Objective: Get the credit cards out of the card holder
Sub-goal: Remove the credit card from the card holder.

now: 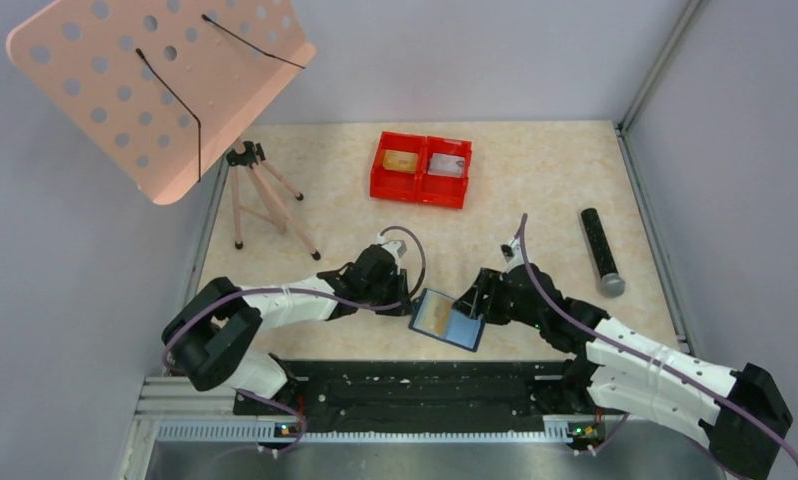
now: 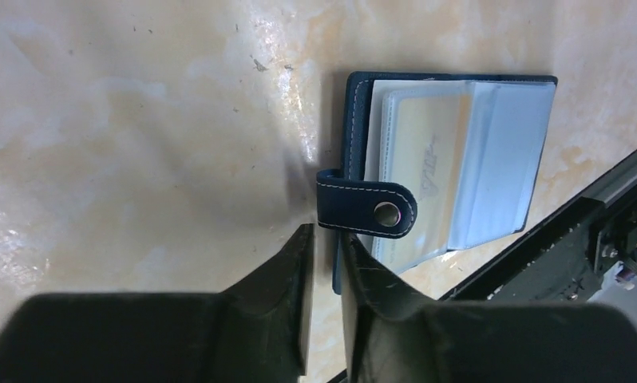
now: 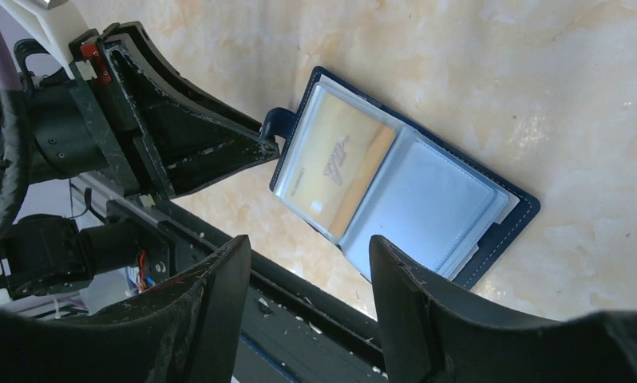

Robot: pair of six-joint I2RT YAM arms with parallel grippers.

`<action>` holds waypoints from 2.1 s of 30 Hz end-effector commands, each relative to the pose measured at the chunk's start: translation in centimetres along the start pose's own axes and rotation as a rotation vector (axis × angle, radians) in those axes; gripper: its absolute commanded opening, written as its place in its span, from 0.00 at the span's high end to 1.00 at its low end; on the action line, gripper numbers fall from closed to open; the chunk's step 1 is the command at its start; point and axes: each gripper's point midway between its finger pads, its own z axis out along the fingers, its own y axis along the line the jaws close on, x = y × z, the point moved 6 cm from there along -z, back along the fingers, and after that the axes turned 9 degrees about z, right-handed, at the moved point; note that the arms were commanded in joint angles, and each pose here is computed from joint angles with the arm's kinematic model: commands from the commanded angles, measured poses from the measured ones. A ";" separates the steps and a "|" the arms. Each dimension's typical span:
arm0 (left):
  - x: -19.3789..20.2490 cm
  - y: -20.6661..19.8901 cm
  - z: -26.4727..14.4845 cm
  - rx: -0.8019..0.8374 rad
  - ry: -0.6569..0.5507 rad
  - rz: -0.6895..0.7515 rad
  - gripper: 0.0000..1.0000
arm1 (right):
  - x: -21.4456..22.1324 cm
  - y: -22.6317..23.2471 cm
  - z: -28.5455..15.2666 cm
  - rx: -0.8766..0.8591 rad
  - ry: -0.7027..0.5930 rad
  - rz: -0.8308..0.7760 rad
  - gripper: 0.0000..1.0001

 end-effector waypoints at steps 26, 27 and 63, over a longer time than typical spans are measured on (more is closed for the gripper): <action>-3.8 -1.3 2.7 0.016 -0.119 0.205 0.52 | -0.4 2.1 0.1 -0.078 -0.025 -0.008 0.43; -3.9 -1.4 2.9 0.018 -0.116 0.207 0.52 | -0.5 2.1 0.1 -0.080 -0.026 -0.009 0.43; 0.3 -1.6 -1.5 0.104 -0.188 -0.030 0.57 | 1.1 -1.8 5.8 0.115 0.023 -0.015 0.43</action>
